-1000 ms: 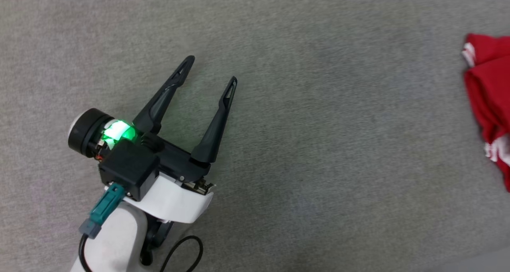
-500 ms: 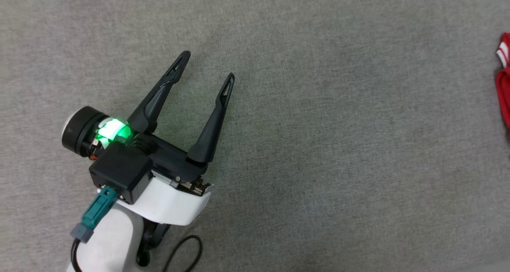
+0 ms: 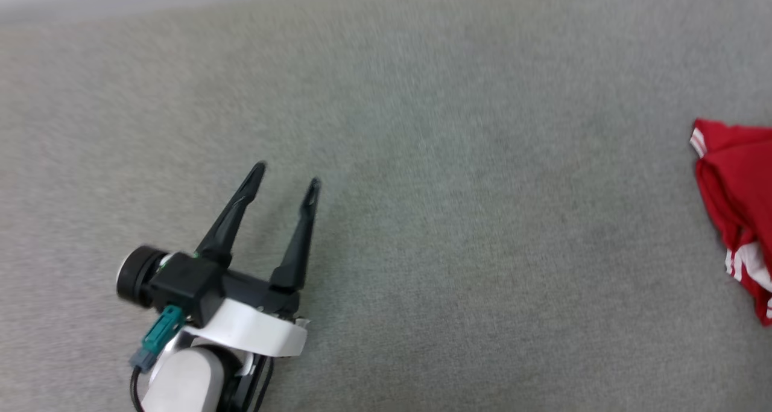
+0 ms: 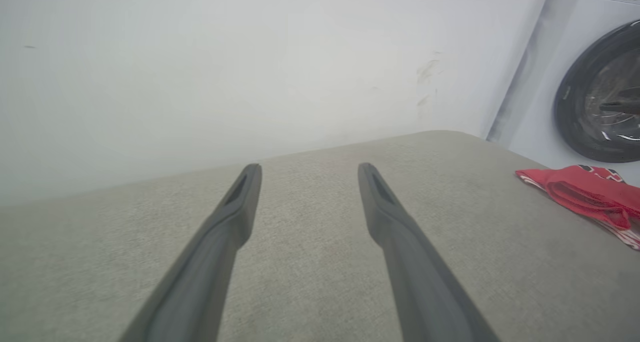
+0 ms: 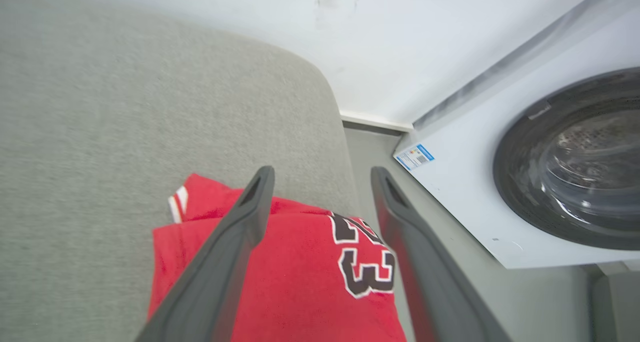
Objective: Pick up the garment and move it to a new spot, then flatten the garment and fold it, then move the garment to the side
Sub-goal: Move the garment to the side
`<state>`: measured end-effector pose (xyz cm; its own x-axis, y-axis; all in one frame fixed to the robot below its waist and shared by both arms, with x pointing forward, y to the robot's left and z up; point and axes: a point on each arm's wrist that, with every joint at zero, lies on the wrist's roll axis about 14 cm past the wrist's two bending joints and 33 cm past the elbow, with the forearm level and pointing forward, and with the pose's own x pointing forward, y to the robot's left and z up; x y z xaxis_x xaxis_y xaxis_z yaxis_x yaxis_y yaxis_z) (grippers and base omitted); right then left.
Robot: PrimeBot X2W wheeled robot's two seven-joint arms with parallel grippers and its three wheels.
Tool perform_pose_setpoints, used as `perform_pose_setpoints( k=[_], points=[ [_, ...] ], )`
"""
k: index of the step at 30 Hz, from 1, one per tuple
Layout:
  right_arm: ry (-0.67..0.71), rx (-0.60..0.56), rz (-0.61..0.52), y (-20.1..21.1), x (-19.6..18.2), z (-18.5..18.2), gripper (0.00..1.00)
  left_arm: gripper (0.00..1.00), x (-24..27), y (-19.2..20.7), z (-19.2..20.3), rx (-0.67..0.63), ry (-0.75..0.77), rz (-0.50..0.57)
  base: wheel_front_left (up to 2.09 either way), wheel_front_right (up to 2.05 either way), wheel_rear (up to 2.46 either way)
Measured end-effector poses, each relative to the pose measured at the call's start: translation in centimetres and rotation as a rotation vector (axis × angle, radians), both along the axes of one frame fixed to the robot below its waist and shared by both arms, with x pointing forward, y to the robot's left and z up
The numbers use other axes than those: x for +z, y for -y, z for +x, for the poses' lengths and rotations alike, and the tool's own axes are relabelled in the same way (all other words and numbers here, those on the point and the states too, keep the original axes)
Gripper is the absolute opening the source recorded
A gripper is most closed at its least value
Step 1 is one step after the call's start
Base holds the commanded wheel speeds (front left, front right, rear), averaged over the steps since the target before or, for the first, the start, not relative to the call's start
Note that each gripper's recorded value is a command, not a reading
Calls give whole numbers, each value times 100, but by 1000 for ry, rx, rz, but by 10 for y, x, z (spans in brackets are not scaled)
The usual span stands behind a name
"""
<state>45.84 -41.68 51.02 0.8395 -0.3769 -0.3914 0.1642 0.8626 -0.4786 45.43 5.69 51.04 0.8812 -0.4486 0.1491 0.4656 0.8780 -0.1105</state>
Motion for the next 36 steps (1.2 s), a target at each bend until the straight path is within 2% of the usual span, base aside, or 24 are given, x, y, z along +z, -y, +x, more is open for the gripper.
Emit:
perform_pose_setpoints(
  k=[8, 14, 19, 22, 24, 27, 36],
  points=[
    [301, 193, 196, -97, 59, 0, 100, 100, 25, -47, -32, 151, 34, 3, 0, 0, 0],
    [486, 316, 326, -158, 85, -16, 100, 100, 33, -74, -53, 236, 43, 5, 0, 0, 0],
    [573, 382, 423, -196, 83, -32, 100, 100, 31, -90, -68, 284, 34, 5, 0, 0, 0],
    [620, 384, 511, -210, 76, -41, 100, 100, 27, -94, -74, 300, 19, -5, 0, 0, 0],
    [606, 411, 500, -219, 63, -48, 100, 100, 25, -98, -77, 307, 11, 0, 0, 0, 0],
    [591, 392, 541, -225, 42, -57, 100, 100, 24, -101, -79, 313, 12, 7, 0, 0, 0],
    [608, 353, 602, -233, 23, -68, 100, 100, 22, -107, -86, 334, 8, -8, 0, 0, 0]
  ],
)
